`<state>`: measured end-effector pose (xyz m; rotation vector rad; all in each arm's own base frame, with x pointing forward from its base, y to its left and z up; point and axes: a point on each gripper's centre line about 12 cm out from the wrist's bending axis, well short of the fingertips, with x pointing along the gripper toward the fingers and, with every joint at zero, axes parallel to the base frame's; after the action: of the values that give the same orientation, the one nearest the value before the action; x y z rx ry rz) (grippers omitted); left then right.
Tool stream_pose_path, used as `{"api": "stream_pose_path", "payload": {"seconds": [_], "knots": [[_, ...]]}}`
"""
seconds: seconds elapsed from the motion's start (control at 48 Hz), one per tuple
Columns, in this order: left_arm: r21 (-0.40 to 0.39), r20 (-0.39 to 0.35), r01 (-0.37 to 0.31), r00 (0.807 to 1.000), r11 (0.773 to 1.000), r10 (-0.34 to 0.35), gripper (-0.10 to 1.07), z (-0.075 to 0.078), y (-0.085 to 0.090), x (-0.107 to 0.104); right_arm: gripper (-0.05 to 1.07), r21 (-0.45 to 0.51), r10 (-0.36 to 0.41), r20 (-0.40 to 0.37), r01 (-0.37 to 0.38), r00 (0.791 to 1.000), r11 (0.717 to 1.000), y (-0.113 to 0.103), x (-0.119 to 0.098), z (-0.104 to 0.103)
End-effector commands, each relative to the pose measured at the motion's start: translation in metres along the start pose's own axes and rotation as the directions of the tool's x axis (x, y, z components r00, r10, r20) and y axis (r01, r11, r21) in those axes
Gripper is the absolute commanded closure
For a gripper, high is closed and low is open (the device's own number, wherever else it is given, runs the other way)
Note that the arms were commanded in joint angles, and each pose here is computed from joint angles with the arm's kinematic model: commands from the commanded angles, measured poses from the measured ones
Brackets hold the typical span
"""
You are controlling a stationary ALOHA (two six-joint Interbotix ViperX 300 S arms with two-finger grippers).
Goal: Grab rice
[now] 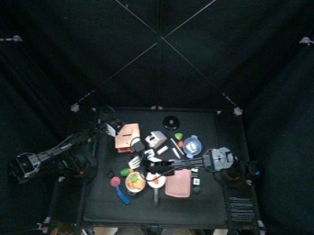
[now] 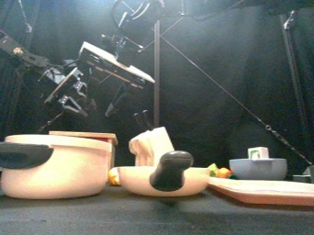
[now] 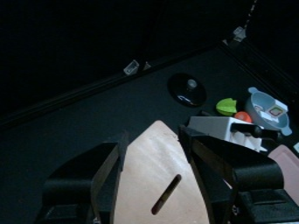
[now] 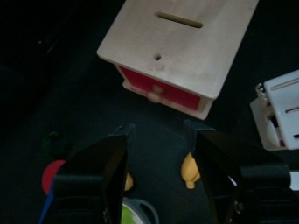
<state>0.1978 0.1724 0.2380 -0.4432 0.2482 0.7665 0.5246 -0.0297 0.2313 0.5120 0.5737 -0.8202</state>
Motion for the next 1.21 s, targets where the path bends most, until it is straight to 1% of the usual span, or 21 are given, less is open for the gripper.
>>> {"api": "stream_pose_path", "payload": {"seconds": [0.0, 0.229, 0.312, 0.417, 0.5, 0.562, 0.604, 0.667, 0.708, 0.812, 0.854, 0.938, 1.0, 1.042, 1.104, 1.188], "knots": [[0.012, 0.026, 0.019, 0.999, 1.0, -0.019, 0.11, 0.006, -0.005, -0.002, 0.18, 0.031, 0.037, 0.029, -0.038, 0.999, 0.999, -0.01, -0.031, 0.02], [0.057, 0.066, 0.059, 0.996, 0.997, -0.063, 0.11, 0.013, -0.015, -0.014, 0.18, 0.015, 0.047, 0.003, -0.048, 0.999, 0.999, -0.048, -0.06, 0.01], [0.083, 0.062, 0.088, 0.994, 0.993, -0.093, 0.11, 0.011, -0.022, -0.016, 0.18, 0.002, 0.058, 0.003, -0.058, 0.998, 0.998, -0.059, -0.068, 0.008], [0.11, 0.056, 0.136, 0.988, 0.985, -0.143, 0.11, 0.007, -0.035, -0.018, 0.18, -0.012, 0.045, -0.003, -0.045, 0.999, 0.999, -0.074, -0.073, 0.002], [0.153, 0.057, 0.196, 0.977, 0.969, -0.206, 0.11, 0.003, -0.049, -0.021, 0.18, -0.026, 0.037, -0.013, -0.038, 0.999, 0.999, -0.088, -0.079, -0.006], [0.208, 0.059, 0.25, 0.962, 0.945, -0.268, 0.11, -0.002, -0.062, -0.025, 0.18, -0.036, 0.04, -0.014, -0.04, 0.999, 0.999, -0.1, -0.086, -0.01], [0.25, 0.061, 0.289, 0.948, 0.924, -0.313, 0.11, -0.005, -0.071, -0.027, 0.18, -0.049, 0.049, -0.015, -0.049, 0.999, 0.998, -0.108, -0.09, -0.014], [0.284, 0.062, 0.321, 0.934, 0.903, -0.351, 0.11, -0.008, -0.079, -0.03, 0.18, -0.064, 0.065, -0.012, -0.066, 0.998, 0.996, -0.115, -0.093, -0.017], [0.306, 0.067, 0.347, 0.921, 0.886, -0.384, 0.11, -0.01, -0.086, -0.033, 0.18, -0.08, 0.087, -0.008, -0.088, 0.996, 0.993, -0.12, -0.097, -0.02], [0.327, 0.068, 0.386, 0.901, 0.863, -0.429, 0.11, -0.017, -0.093, -0.036, 0.18, -0.1, 0.124, -0.008, -0.124, 0.992, 0.987, -0.131, -0.101, -0.026], [0.338, 0.061, 0.399, 0.895, 0.853, -0.443, 0.11, -0.022, -0.094, -0.038, 0.18, -0.109, 0.153, -0.017, -0.154, 0.988, 0.982, -0.135, -0.102, -0.03], [0.367, 0.05, 0.416, 0.884, 0.832, -0.464, 0.11, -0.03, -0.095, -0.04, 0.18, -0.119, 0.218, -0.033, -0.221, 0.975, 0.968, -0.139, -0.098, -0.036], [0.373, 0.051, 0.428, 0.876, 0.823, -0.479, 0.11, -0.033, -0.096, -0.041, 0.18, -0.13, 0.252, -0.033, -0.255, 0.967, 0.958, -0.144, -0.093, -0.037], [0.371, 0.054, 0.434, 0.873, 0.821, -0.485, 0.11, -0.034, -0.097, -0.042, 0.18, -0.139, 0.258, -0.035, -0.26, 0.966, 0.956, -0.147, -0.089, -0.039], [0.377, 0.048, 0.444, 0.867, 0.813, -0.496, 0.11, -0.039, -0.098, -0.043, 0.18, -0.158, 0.242, -0.032, -0.244, 0.97, 0.957, -0.154, -0.083, -0.039], [0.39, 0.04, 0.45, 0.863, 0.803, -0.503, 0.11, -0.041, -0.098, -0.044, 0.18, -0.194, 0.231, -0.034, -0.233, 0.972, 0.953, -0.155, -0.076, -0.042]]}}
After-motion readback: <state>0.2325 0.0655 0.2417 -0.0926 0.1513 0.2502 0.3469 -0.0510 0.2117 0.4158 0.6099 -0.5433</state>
